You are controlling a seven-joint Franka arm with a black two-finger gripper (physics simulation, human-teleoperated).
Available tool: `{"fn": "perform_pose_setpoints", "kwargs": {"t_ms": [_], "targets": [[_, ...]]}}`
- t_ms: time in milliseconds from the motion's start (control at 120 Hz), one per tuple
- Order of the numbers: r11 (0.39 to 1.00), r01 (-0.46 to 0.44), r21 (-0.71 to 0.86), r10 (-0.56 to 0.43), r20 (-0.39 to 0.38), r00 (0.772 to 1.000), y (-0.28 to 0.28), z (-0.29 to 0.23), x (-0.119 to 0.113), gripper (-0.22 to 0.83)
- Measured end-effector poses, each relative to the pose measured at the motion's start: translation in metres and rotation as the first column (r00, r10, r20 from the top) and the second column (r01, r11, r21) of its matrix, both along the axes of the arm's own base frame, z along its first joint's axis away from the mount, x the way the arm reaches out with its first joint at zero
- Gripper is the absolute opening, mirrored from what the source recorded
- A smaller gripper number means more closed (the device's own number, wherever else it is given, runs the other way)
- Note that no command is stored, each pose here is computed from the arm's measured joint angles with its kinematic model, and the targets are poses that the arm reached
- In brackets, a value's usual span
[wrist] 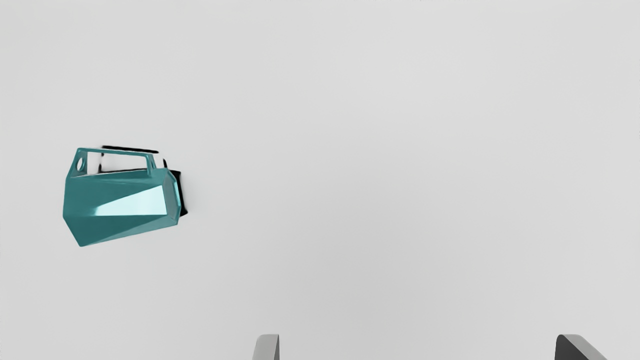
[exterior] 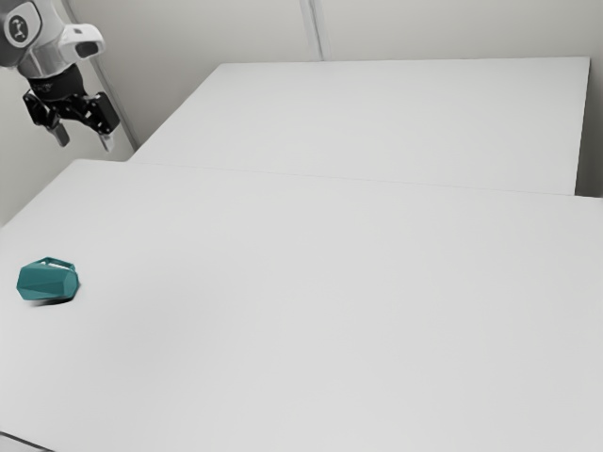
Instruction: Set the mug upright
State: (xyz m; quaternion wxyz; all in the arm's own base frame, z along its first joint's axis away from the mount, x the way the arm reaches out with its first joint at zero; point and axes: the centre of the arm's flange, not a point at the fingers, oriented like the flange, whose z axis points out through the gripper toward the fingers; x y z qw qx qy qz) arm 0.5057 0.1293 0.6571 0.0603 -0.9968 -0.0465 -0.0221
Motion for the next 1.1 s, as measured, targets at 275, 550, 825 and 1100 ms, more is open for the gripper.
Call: {"fn": "perform_pose_setpoints", "kwargs": {"t_ms": [275, 550, 825, 1100], "targets": [[0.999, 0.043, 0.007, -0.043, 0.018, 0.999, 0.004, -0.006, 0.007, 0.62], [0.983, -0.155, -0.1, 0.156, -0.007, 0.988, 0.114, -0.045, -0.023, 0.61], [0.842, -0.416, -0.343, 0.42, -0.065, 0.905, 0.291, -0.136, -0.106, 0.62], [0.803, -0.308, -0.51, 0.351, -0.013, 0.936, 0.358, -0.222, -0.106, 0.61]]}}
